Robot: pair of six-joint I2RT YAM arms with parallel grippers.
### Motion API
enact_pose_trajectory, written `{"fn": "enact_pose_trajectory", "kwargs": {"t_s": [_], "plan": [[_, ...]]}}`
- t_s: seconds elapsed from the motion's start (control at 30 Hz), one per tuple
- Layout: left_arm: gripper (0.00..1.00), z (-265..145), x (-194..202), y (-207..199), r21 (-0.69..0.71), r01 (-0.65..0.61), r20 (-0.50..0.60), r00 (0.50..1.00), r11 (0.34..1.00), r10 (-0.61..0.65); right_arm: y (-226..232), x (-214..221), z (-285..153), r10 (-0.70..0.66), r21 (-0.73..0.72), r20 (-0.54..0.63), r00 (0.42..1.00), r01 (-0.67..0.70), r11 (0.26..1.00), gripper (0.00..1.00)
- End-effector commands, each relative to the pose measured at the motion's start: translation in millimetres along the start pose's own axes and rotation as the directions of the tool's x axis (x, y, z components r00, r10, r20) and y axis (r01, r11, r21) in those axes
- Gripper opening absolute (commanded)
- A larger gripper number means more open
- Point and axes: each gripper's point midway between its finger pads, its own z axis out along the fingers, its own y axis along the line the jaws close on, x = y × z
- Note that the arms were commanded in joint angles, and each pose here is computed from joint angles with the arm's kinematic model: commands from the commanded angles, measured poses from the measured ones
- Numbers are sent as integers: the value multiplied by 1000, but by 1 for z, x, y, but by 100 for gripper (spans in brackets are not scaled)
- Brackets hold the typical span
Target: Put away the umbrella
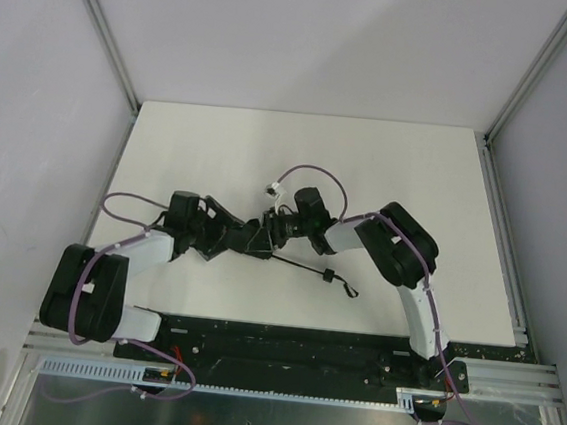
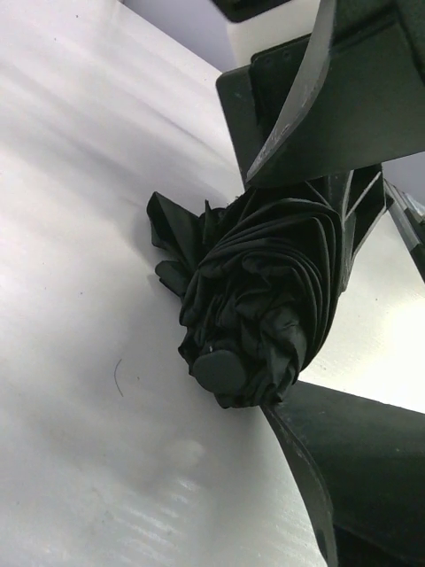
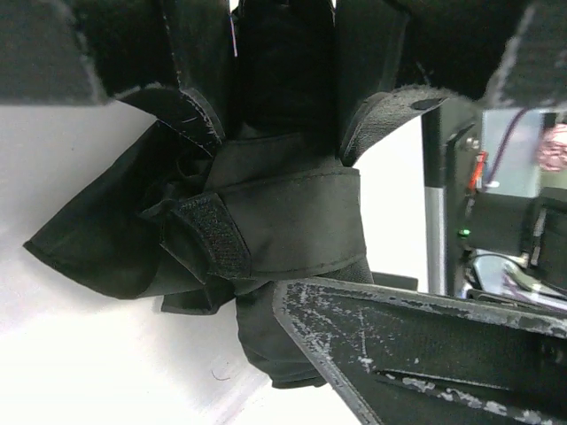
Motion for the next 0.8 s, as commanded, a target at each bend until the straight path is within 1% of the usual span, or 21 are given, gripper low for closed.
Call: {"fn": "enact_pose_trajectory", "kwargs": {"t_s": [0.0,0.17,0.3,0.4,0.5,0.53,0.63,0.77], "plan": [[92,10,9,34,-105,-24,-6,1000,994,23,-7,92,-9,326,-8,-223,919,-336,942,0],[89,11,20,47,-138,-16,-18,1000,990,13,-5,88,-6,420,-41,-210,883,-437,899,0],[89,12,22,50,-137,0,-9,1000,991,-1,-3,82,-4,522,-48,-196,830,-540,841,0],[87,15,20,47,-119,13,4,1000,993,-12,5,70,-2,565,-103,-170,807,-585,804,0],[81,19,18,44,-107,22,11,1000,994,-21,13,56,-1,605,-171,-148,783,-623,764,0],[78,20,17,44,-107,25,10,1000,994,-24,15,53,-1,618,-186,-143,773,-635,750,0],[62,23,16,49,-115,24,17,1000,993,-22,18,47,-1,638,-210,-134,758,-651,730,0],[31,27,14,54,-125,-4,20,1000,992,6,18,47,0,638,-196,-129,759,-650,734,0]]}}
